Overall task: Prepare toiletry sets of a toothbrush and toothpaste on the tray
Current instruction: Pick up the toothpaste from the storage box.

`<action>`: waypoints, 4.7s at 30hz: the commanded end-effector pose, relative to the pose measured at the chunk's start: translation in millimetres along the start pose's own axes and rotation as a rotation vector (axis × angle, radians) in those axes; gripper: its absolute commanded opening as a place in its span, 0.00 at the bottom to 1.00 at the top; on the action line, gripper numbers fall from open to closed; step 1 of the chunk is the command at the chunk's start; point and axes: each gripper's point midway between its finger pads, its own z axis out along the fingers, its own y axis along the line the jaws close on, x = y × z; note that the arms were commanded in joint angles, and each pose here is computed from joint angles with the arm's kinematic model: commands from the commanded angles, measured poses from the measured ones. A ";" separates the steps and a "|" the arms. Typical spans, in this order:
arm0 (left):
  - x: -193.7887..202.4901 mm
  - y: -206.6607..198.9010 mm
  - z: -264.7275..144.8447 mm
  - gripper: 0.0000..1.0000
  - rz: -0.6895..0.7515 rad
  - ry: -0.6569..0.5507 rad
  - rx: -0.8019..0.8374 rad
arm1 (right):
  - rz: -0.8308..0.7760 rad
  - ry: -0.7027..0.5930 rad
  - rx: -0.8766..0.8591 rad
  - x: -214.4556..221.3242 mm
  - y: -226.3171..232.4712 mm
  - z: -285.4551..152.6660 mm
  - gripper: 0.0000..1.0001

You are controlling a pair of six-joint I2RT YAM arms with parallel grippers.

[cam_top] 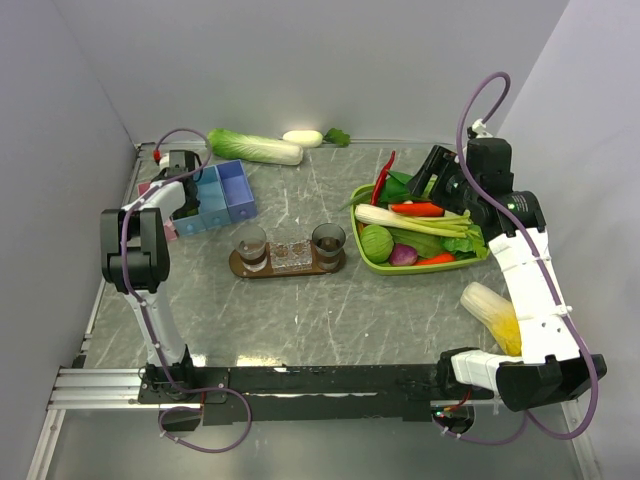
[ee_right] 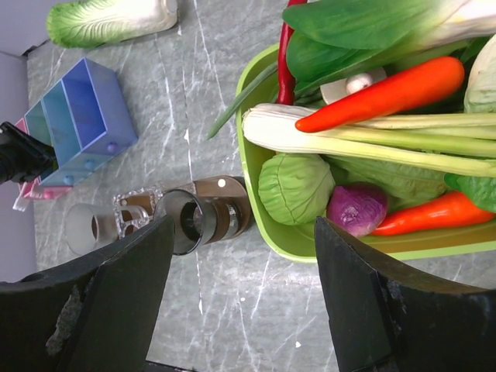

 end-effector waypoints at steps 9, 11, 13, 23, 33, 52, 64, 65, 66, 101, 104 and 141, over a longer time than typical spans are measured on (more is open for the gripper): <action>67.0 9.7 31.3 0.19 0.060 0.179 -0.040 | 0.018 -0.042 -0.010 -10.4 0.9 -9.0 0.79; 66.6 10.5 30.5 0.12 0.060 0.178 -0.039 | 0.020 -0.040 -0.006 -10.0 -0.6 -8.2 0.79; 64.9 11.0 28.2 0.02 0.063 0.174 -0.039 | 0.019 -0.040 -0.008 -10.2 0.1 -8.5 0.79; -3.0 6.9 -30.9 0.01 -0.038 0.033 0.060 | 0.029 -0.027 -0.025 -6.6 2.5 -6.3 0.77; -27.6 11.4 -59.7 0.01 -0.073 -0.023 0.087 | 0.026 -0.005 -0.045 -0.3 4.1 -4.3 0.76; -92.2 -10.9 -155.3 0.01 -0.117 -0.145 0.384 | -0.106 -0.181 -0.104 -34.8 16.6 -25.1 0.71; -80.0 -30.6 -306.4 0.01 -0.169 -0.203 0.907 | -0.361 -0.346 -0.533 0.0 141.9 -63.5 0.67; -74.3 -33.0 -317.2 0.01 -0.174 -0.196 0.939 | -0.358 -0.356 -0.584 4.1 152.8 -68.5 0.67; -71.5 -30.1 -335.4 0.01 -0.177 -0.215 0.982 | -0.361 -0.343 -0.629 14.4 161.1 -72.3 0.66; 52.4 -68.0 -443.3 0.01 -0.505 0.396 1.417 | -1.284 -0.485 -0.244 179.5 292.6 -19.0 0.69; 55.9 -68.7 -440.2 0.01 -0.509 0.411 1.401 | -1.313 -0.509 -0.213 179.7 294.9 -14.7 0.66; 8.6 -80.5 -433.0 0.83 -0.419 0.180 1.399 | -1.135 -0.315 -0.327 163.6 217.8 -37.6 0.00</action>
